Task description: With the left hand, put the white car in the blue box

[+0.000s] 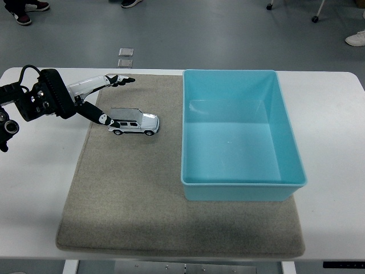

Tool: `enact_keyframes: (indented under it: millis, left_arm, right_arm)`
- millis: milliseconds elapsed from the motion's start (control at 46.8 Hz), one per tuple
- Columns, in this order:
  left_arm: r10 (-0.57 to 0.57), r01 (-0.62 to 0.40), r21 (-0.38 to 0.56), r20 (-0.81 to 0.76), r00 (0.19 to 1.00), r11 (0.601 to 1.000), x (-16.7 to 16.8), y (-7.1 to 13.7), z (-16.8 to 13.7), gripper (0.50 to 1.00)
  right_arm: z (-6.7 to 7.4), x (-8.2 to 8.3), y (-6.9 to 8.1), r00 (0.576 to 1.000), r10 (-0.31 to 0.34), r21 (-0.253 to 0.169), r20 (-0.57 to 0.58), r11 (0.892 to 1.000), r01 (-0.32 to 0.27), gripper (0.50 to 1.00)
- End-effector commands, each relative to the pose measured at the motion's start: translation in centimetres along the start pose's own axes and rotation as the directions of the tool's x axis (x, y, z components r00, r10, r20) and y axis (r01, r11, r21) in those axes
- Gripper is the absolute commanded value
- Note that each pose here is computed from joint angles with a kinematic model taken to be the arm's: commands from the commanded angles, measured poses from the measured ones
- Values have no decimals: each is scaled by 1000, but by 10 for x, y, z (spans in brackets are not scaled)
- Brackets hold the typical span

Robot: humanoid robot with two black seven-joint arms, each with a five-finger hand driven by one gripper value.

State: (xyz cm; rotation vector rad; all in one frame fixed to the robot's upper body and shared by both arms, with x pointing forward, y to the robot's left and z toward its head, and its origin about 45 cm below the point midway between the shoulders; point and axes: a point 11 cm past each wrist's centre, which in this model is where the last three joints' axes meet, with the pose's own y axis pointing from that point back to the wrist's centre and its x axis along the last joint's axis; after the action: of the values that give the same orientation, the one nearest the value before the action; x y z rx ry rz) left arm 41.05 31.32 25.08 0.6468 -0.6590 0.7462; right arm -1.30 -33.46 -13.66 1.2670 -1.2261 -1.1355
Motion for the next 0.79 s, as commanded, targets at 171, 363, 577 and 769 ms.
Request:
enact_keyframes:
  millis: [171, 363, 577, 769]
  left_arm:
    - [-39, 37, 34, 54, 998, 999, -20, -10, -9, 990]
    - [-4, -1, 39, 140, 990, 999, -26, -20, -10, 990]
    - [-15, 11, 29, 145, 989, 1000, -32, -25, -7, 926]
    - [-22, 19, 22, 151, 988, 1000, -33, -25, -4, 716]
  right_arm:
    - [0, 0, 0, 1000, 0, 0, 0, 1000, 0, 936]
    - [0, 0, 0, 1000, 0, 0, 0, 1000, 0, 936]
    - [0, 0, 0, 1000, 0, 0, 0, 1000, 0, 936]
    - [0, 0, 0, 1000, 0, 0, 0, 1000, 0, 936]
